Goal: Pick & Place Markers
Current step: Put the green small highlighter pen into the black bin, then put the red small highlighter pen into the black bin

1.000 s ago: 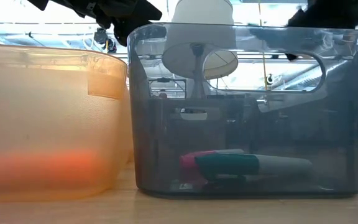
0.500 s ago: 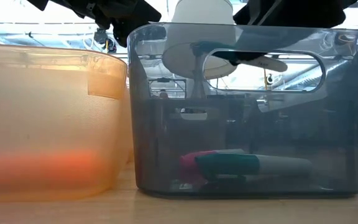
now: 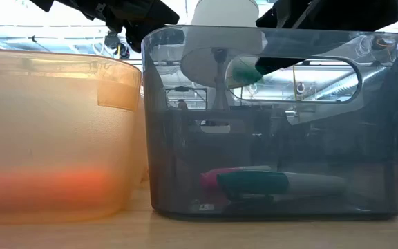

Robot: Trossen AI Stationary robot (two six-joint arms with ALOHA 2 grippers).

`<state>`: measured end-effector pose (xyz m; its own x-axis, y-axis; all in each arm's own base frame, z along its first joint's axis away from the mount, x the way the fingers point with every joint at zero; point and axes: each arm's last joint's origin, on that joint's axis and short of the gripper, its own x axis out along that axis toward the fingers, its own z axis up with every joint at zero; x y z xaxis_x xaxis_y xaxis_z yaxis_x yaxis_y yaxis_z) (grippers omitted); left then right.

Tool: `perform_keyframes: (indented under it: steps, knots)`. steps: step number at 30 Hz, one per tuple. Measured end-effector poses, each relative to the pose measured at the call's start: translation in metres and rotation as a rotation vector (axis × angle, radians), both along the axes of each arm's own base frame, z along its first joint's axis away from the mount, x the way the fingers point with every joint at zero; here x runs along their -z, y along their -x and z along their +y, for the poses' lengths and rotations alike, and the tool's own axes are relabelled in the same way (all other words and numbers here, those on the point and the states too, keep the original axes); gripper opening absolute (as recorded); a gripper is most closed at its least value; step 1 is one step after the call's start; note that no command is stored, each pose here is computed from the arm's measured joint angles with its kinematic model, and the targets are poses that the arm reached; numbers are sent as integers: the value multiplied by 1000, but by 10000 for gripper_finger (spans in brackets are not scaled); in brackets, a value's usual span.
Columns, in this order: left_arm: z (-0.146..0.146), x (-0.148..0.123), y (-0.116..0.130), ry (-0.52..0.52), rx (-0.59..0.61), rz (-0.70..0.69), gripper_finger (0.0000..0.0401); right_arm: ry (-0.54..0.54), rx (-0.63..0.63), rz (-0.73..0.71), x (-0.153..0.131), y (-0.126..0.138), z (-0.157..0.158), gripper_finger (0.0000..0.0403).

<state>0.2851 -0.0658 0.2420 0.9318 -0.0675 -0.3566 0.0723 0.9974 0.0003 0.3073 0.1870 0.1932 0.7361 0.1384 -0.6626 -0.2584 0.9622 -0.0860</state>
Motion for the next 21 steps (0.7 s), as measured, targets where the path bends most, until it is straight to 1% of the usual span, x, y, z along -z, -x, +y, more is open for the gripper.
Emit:
perform_keyframes:
  steps: [8,10,12,15,17,21]
  knots:
    - [0,0,0,0,0,0,250,-14,17,9,0,1,-1,137]
    - [0,0,0,0,0,0,250,1,21,39,-2,5,-3,146]
    - [0,0,0,0,0,1,250,-12,53,75,-7,11,-7,151]
    - [0,0,0,-1,0,1,250,-29,133,164,-16,25,-16,152]
    - [0,0,0,-1,0,1,250,-31,219,226,-19,36,-23,147]
    - [0,0,0,0,0,1,250,49,440,299,-13,63,-45,138]
